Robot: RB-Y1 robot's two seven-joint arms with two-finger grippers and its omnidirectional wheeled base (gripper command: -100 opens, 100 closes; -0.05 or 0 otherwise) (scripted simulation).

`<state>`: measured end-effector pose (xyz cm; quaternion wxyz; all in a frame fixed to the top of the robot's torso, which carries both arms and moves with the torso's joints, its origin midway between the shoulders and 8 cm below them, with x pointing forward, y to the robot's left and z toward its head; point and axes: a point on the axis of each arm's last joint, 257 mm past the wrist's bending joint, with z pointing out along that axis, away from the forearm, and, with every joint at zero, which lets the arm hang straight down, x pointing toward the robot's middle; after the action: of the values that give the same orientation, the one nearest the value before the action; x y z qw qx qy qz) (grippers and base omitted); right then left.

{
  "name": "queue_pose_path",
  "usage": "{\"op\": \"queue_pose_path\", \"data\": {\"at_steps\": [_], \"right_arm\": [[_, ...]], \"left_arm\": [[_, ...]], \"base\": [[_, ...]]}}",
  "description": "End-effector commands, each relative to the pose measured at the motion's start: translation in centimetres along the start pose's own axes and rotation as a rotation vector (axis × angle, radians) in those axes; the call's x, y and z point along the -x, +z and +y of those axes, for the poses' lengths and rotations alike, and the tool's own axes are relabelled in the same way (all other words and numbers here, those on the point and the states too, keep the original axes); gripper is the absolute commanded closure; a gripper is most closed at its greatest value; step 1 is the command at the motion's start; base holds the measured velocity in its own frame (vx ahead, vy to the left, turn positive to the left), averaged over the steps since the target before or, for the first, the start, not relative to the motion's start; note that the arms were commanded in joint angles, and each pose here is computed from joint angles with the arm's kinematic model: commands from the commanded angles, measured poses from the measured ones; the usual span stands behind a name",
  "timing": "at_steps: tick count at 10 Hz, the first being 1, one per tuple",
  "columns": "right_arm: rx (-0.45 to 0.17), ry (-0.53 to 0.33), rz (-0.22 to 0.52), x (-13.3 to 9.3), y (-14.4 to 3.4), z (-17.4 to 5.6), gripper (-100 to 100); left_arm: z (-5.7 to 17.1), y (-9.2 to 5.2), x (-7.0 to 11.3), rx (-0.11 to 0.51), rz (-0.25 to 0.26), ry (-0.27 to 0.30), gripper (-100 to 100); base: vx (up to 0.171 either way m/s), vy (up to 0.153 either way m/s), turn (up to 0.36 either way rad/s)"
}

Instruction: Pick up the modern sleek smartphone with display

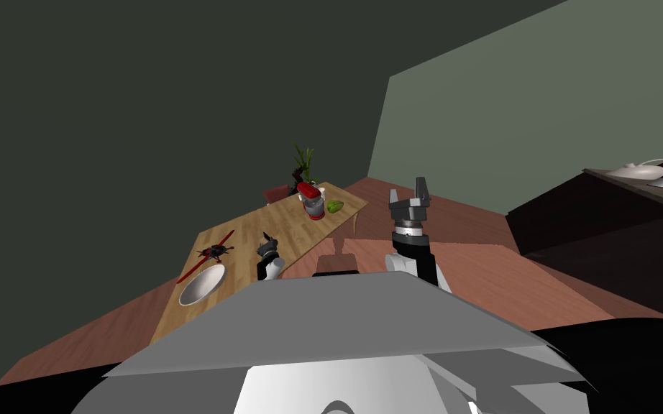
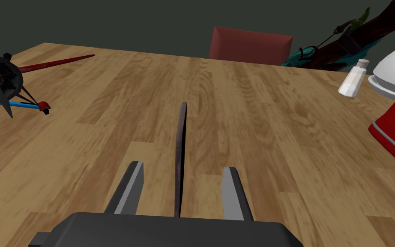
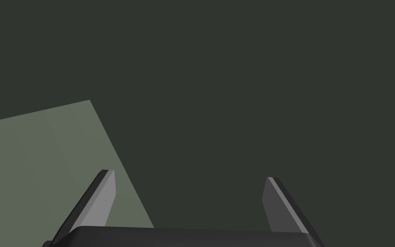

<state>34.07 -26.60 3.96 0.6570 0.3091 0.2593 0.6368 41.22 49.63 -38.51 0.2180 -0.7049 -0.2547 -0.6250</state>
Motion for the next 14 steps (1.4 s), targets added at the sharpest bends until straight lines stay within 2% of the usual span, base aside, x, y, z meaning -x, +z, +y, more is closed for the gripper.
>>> {"op": "queue_pose_path", "data": {"at_steps": [1, 4, 5, 6, 13, 14], "right_arm": [[0.0, 0.0, 0.0, 0.0, 0.0, 0.0, 0], [0.0, 0.0, 0.0, 0.0, 0.0, 0.0, 0], [0.0, 0.0, 0.0, 0.0, 0.0, 0.0, 0], [0.0, 0.0, 0.0, 0.0, 0.0, 0.0, 0], [0.0, 0.0, 0.0, 0.0, 0.0, 0.0, 0], [0.0, 0.0, 0.0, 0.0, 0.0, 0.0, 0]], "left_arm": [[0.0, 0.0, 0.0, 0.0, 0.0, 0.0, 100], [0.0, 0.0, 0.0, 0.0, 0.0, 0.0, 100], [0.0, 0.0, 0.0, 0.0, 0.0, 0.0, 0], [-0.1, 0.4, 0.5, 0.003, -0.025, 0.0, -100], [-0.3, 1.7, 2.1, 0.015, -0.112, -0.009, -100], [-0.3, 1.7, 1.9, 0.013, -0.103, -0.008, -100]], "base": [[0.0, 0.0, 0.0], [0.0, 0.0, 0.0], [0.0, 0.0, 0.0], [0.006, -0.004, 0.038], [0.011, -0.011, 0.027], [0.0, 0.0, 0.0]]}}
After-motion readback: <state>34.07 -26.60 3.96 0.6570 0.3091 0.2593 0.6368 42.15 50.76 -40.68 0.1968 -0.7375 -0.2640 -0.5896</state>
